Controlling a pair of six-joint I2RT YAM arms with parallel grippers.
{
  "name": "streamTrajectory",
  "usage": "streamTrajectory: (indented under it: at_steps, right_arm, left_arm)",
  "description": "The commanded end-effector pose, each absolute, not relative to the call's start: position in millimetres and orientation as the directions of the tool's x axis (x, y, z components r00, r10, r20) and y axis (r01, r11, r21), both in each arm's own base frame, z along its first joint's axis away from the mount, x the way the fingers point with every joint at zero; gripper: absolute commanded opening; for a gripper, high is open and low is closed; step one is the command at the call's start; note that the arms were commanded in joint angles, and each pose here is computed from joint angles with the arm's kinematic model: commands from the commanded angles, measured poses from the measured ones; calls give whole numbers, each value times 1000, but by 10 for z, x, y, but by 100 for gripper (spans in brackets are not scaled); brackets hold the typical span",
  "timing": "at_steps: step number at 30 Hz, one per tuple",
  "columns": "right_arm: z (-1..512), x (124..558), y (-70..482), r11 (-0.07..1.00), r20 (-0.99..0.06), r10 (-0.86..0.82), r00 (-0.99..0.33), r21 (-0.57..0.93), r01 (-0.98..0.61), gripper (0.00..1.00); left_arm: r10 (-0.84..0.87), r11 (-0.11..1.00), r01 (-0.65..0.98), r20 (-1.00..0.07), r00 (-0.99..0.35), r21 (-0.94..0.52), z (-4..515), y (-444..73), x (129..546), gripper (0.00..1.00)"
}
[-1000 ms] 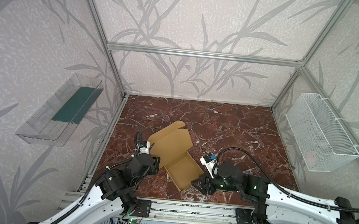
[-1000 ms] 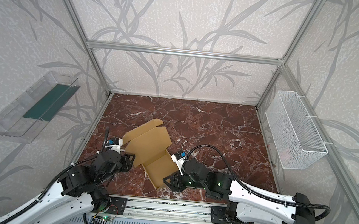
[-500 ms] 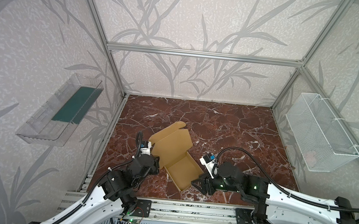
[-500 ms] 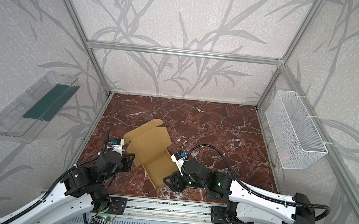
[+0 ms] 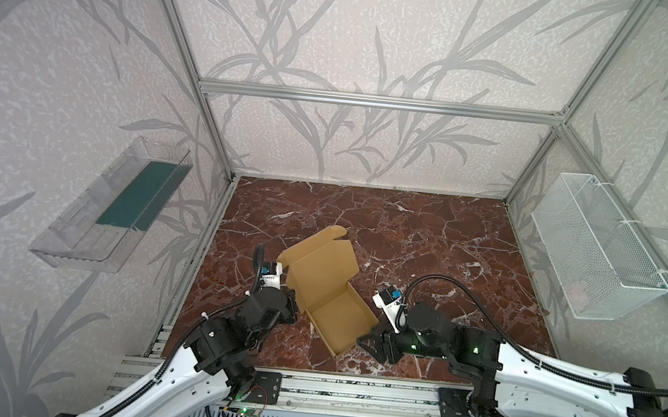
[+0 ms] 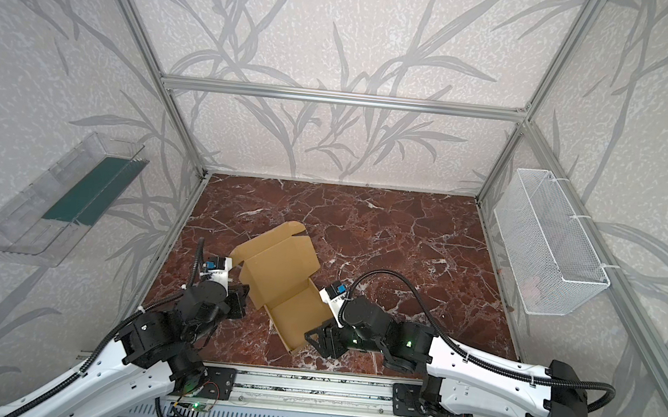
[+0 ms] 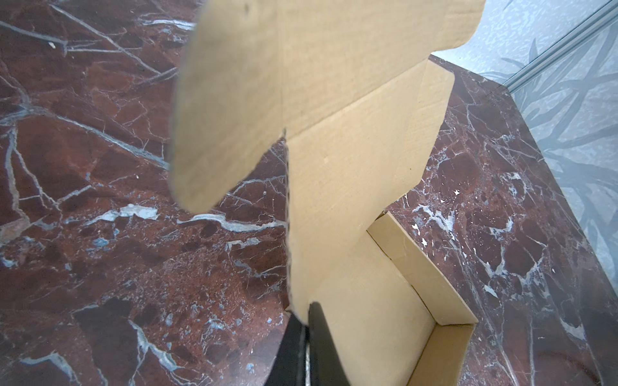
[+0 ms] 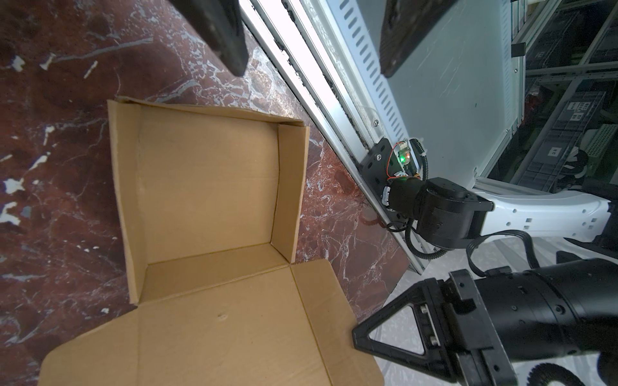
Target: Fold the paper box
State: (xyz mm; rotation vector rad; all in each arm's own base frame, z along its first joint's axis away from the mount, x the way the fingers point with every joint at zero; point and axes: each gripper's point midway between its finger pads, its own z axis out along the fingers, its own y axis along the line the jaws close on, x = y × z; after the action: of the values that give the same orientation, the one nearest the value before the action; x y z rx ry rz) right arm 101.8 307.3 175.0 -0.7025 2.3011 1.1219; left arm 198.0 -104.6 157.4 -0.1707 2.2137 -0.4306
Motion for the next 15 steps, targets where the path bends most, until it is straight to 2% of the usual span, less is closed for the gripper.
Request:
streamTrajectory:
  at_steps: [1, 7, 15]
  right_arm:
    - [1761, 1115, 3005, 552, -638, -205, -742, 551, -626, 64]
    - [1863, 1433, 2690, 607, -654, -129, -746, 543, -581, 68]
    - [2097, 1764, 2100, 685, -711, 18, -703, 521, -510, 77]
  left_arm:
    - [-283, 927, 26, -742, -608, -375, 1642, -1037, 2004, 0]
    - [-259, 910, 105, -749, -610, -400, 1834, -1176, 2001, 0]
    - [-113, 843, 366, -794, -597, -395, 2094, -1604, 1962, 0]
